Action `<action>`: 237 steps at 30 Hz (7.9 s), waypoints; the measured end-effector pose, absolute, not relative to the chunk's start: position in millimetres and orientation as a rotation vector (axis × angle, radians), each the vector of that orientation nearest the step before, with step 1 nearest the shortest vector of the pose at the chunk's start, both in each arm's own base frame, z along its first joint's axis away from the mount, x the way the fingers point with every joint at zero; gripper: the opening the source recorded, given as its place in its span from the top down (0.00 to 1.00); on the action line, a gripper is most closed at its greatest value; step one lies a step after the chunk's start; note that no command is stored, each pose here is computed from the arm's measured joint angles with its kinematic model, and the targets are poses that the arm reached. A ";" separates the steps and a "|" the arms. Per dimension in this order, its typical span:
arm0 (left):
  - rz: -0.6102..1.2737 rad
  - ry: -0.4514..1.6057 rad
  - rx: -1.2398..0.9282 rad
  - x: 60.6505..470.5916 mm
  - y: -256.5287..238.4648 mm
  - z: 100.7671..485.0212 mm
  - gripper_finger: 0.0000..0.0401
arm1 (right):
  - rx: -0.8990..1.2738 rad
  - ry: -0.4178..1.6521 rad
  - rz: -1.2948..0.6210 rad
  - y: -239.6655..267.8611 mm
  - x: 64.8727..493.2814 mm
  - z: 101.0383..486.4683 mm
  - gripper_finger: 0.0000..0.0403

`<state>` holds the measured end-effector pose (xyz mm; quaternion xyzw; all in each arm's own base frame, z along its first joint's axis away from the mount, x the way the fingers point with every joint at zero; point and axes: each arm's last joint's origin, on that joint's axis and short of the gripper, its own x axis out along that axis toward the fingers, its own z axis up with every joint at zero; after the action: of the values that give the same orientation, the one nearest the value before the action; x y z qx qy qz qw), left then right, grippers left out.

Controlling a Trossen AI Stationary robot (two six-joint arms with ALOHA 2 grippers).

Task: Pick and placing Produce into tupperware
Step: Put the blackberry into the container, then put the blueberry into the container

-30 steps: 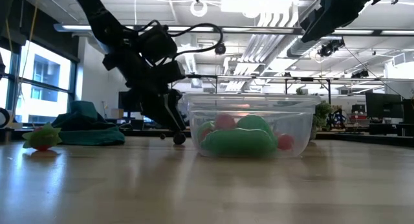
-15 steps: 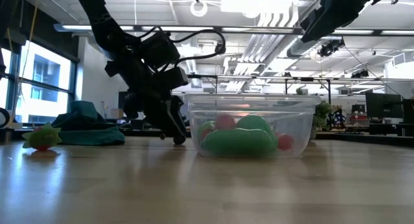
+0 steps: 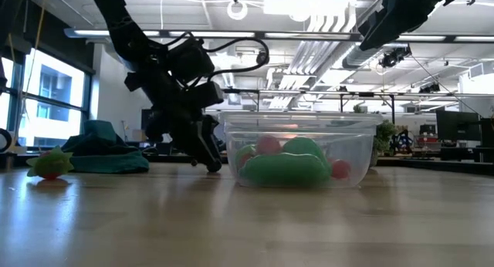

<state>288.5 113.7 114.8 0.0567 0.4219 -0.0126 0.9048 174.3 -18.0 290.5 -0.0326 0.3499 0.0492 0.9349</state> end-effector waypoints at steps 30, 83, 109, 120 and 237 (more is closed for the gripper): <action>-0.038 0.889 0.174 289.6 109.3 114.2 0.68 | -0.067 0.715 0.101 -18.0 174.3 290.5 0.78; 0.043 0.662 0.394 328.3 68.6 249.5 0.75 | -0.067 0.715 0.100 -18.0 174.2 290.7 0.78; -0.227 1.038 0.311 434.9 34.7 192.8 0.75 | -0.067 0.716 0.101 -18.0 174.3 290.7 0.78; -0.244 1.066 0.263 435.8 33.9 182.2 0.74 | -0.067 0.715 0.100 -18.0 174.3 290.7 0.78; 0.397 1.049 -0.098 223.2 235.3 125.5 0.56 | -0.067 0.716 0.101 -18.0 174.3 290.5 0.78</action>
<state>223.2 235.3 125.5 -0.0463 0.4971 0.1884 0.8457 174.3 -18.0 290.5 -0.0327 0.3500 0.0493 0.9349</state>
